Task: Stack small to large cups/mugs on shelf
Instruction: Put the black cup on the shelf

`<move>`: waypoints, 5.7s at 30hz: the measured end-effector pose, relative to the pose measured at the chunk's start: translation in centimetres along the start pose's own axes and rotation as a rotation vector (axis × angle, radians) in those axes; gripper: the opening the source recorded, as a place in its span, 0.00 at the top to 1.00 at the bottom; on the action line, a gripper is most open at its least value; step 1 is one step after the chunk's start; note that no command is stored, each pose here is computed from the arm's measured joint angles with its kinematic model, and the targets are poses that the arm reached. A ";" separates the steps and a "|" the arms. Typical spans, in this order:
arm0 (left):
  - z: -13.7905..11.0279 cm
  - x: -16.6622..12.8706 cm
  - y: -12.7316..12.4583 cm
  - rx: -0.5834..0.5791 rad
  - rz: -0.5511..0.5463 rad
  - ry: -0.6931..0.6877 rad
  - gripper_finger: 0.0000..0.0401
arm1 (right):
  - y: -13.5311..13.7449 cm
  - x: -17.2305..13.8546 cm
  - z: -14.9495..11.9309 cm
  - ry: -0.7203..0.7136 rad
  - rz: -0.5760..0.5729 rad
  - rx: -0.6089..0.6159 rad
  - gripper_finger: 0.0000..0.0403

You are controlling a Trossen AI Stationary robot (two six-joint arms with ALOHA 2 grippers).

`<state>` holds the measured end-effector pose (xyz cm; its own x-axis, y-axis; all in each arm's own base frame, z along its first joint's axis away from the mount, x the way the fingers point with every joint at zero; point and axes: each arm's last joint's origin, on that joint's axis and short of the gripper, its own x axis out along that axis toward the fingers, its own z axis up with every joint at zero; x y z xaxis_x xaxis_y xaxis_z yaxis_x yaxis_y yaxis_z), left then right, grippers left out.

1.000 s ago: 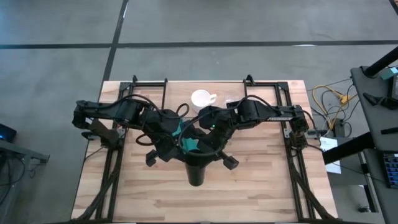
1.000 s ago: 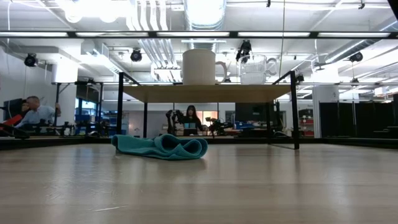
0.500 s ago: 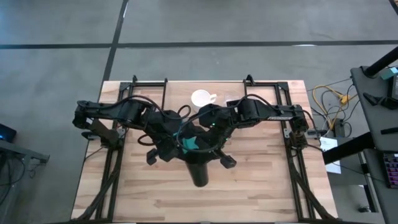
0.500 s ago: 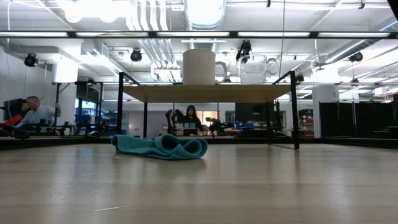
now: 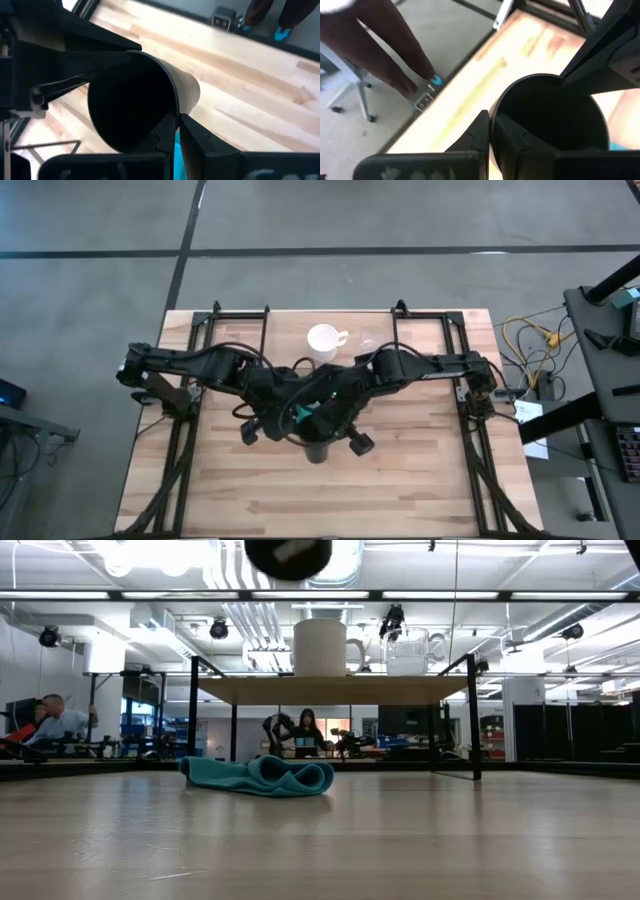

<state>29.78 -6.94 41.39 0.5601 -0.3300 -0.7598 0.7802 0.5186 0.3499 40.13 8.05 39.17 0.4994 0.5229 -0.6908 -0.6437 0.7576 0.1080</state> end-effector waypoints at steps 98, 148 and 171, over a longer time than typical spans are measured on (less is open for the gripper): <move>-6.2 4.2 -5.7 -0.471 -0.011 0.066 1.00 | -1.4 16.2 -8.0 0.074 -0.310 0.487 0.76; -3.4 12.0 -5.0 -0.686 -0.010 0.000 1.00 | 6.9 -1.7 0.8 0.140 -0.467 0.523 0.78; -3.1 13.3 -4.4 -0.881 0.006 -0.050 0.78 | 6.6 1.4 -1.7 0.325 -0.487 0.513 0.79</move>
<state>32.93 -11.17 28.03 0.5912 -0.3488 -0.7272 0.2904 0.9332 -0.2115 35.56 13.12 37.68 0.4111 0.0037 -0.9116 -0.0065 1.0000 0.0011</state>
